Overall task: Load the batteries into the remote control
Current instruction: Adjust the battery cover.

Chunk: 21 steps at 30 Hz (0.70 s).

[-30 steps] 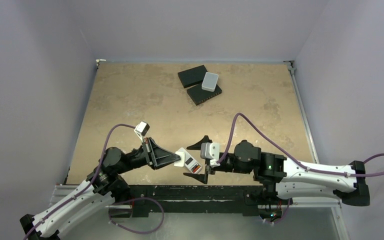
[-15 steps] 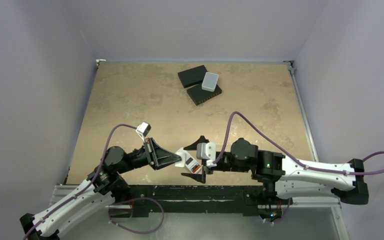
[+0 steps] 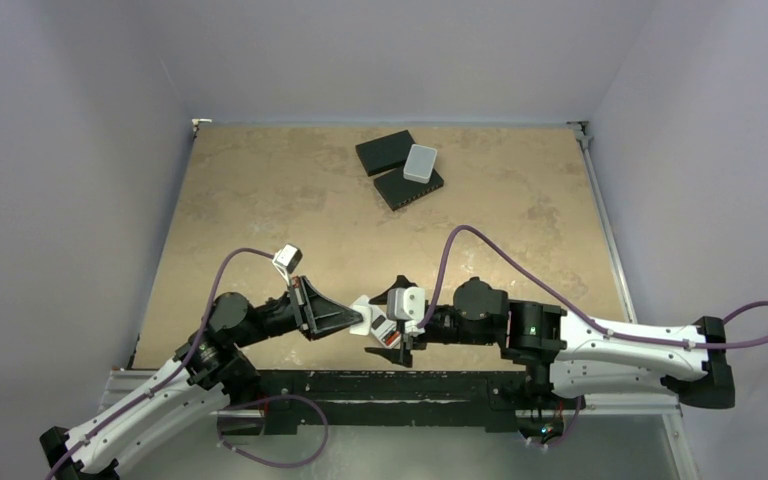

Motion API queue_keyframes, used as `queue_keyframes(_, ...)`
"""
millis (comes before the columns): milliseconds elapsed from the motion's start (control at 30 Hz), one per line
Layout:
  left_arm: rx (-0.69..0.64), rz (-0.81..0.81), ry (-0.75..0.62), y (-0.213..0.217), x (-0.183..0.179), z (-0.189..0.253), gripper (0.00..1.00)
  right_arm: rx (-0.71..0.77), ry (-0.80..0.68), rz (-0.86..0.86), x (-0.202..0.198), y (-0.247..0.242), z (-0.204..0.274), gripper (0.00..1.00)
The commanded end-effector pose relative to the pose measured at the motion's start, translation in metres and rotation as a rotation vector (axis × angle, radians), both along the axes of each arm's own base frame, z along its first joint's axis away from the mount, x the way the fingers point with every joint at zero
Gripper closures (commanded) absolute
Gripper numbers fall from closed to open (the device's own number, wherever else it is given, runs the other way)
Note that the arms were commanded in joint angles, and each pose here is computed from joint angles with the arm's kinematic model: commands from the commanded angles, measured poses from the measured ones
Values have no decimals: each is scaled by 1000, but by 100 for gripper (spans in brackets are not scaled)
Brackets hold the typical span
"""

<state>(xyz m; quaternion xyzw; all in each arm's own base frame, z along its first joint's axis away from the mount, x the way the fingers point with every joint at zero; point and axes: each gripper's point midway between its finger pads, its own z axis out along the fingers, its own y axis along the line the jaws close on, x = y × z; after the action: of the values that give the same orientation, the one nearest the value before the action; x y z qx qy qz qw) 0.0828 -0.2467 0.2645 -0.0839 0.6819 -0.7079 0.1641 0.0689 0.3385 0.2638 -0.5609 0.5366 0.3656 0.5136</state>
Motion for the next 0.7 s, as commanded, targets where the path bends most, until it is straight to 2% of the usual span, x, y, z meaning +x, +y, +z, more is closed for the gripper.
queue_keyframes(0, -20, -16, -36, 1, -4, 12, 100, 46, -11, -19, 3, 2, 21, 17)
queue_keyframes(667, -18, -21, -35, 0, -5, 10, 100, 60, -19, -32, 6, 6, 23, 29)
